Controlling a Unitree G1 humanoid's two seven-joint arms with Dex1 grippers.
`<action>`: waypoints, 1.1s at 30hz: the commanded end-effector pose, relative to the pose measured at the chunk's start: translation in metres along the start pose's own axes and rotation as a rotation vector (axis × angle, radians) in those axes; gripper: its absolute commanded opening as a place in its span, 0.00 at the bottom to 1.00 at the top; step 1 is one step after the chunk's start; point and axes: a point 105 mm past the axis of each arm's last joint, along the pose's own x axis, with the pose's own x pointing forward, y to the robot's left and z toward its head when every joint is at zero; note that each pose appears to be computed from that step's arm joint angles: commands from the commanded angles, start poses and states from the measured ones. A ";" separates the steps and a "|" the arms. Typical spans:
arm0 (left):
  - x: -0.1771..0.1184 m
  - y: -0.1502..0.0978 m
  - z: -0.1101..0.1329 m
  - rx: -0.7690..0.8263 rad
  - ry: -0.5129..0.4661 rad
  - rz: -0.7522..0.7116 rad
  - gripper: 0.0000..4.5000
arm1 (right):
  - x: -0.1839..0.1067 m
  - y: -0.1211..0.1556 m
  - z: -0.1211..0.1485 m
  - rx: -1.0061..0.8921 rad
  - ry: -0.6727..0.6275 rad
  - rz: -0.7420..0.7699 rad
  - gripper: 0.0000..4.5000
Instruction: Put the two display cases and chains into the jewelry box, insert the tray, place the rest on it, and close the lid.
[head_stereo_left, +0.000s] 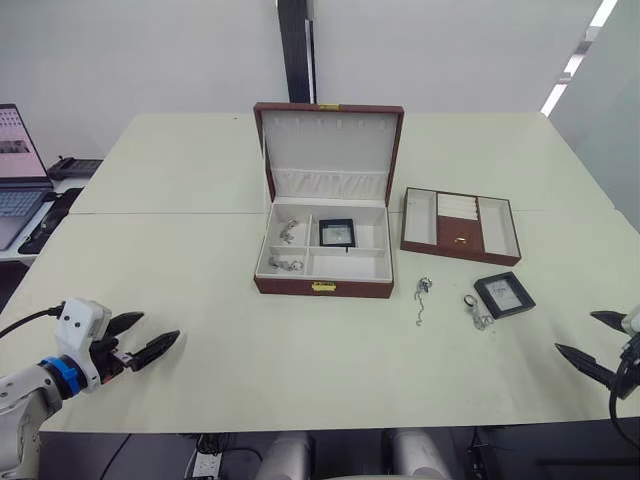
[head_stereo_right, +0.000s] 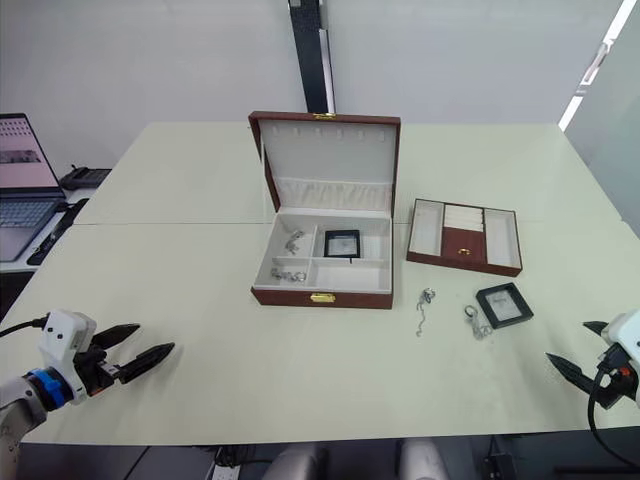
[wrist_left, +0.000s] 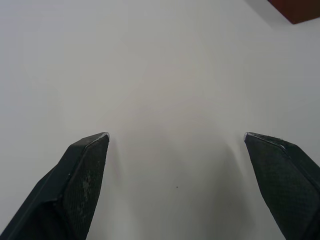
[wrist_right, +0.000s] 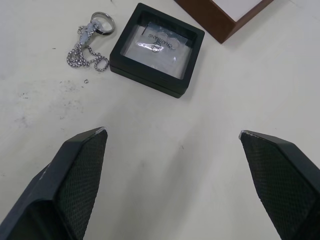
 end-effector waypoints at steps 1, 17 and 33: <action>-0.003 0.000 0.012 0.035 -0.042 0.010 1.00 | -0.008 -0.008 0.006 -0.029 -0.021 -0.036 1.00; 0.000 -0.022 0.017 0.126 -0.018 -0.111 1.00 | -0.007 -0.008 0.003 -0.085 0.007 -0.018 1.00; 0.021 -0.139 0.069 0.406 -0.168 -0.771 1.00 | 0.016 0.007 0.046 -0.360 -0.014 0.224 1.00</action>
